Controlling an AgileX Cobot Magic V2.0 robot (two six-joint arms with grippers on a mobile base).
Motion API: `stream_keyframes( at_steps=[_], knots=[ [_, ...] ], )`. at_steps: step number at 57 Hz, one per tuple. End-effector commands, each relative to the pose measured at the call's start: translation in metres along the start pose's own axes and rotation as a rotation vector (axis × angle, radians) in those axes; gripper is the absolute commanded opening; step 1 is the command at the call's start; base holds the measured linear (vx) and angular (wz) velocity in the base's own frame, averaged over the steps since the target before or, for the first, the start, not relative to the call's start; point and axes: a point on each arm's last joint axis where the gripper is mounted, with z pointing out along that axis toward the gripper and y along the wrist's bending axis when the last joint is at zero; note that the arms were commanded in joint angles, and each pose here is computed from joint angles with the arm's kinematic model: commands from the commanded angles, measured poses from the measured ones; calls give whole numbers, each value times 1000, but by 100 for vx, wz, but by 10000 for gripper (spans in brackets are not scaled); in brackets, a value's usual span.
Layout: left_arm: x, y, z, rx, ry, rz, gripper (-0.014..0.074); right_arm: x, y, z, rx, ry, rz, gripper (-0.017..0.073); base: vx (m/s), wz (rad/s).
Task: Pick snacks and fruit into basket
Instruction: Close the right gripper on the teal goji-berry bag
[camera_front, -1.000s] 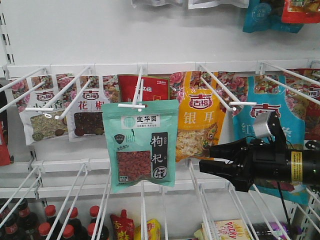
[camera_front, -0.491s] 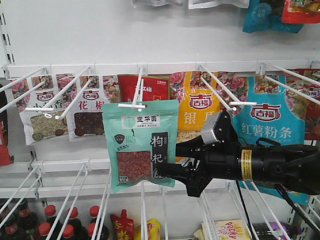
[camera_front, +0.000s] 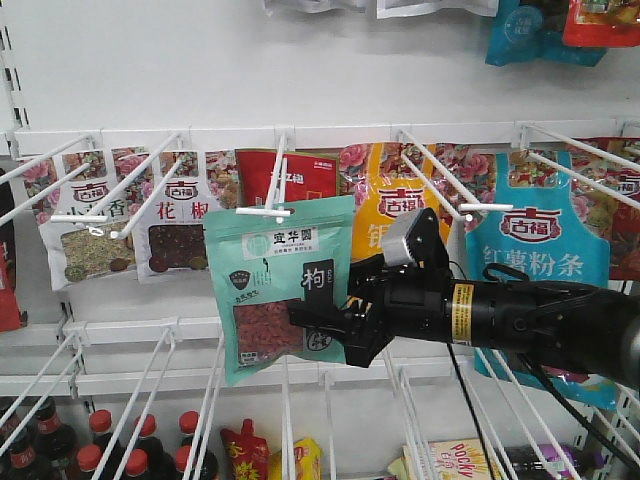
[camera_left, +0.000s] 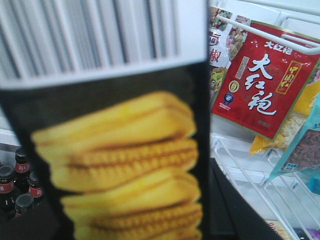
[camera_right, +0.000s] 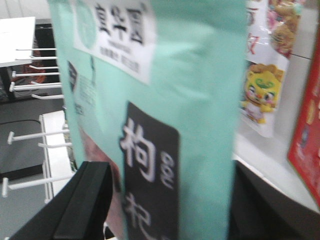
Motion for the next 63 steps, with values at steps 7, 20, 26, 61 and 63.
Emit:
stream_keyframes(
  at_steps=[7, 20, 26, 61, 63],
  knots=[
    [-20, -8, -4, 62, -128, 41, 2, -37, 13, -7, -73, -121, -49, 455, 0, 0],
    [-20, -8, -4, 62, -128, 41, 2, -37, 17, -8, -113, -128, -38, 314, 0, 0],
    [-20, -8, -4, 62, -129, 41, 2, -37, 16, -7, -109, -128, -22, 206, 0, 0],
    [-23, -10, -5, 83, -168, 41, 2, -43, 28, -12, -210, -137, -18, -12, 0, 0],
    [-24, -10, -5, 84, -169, 41, 2, -45, 29, -13, -212, -138, -20, -12, 0, 0]
  ],
)
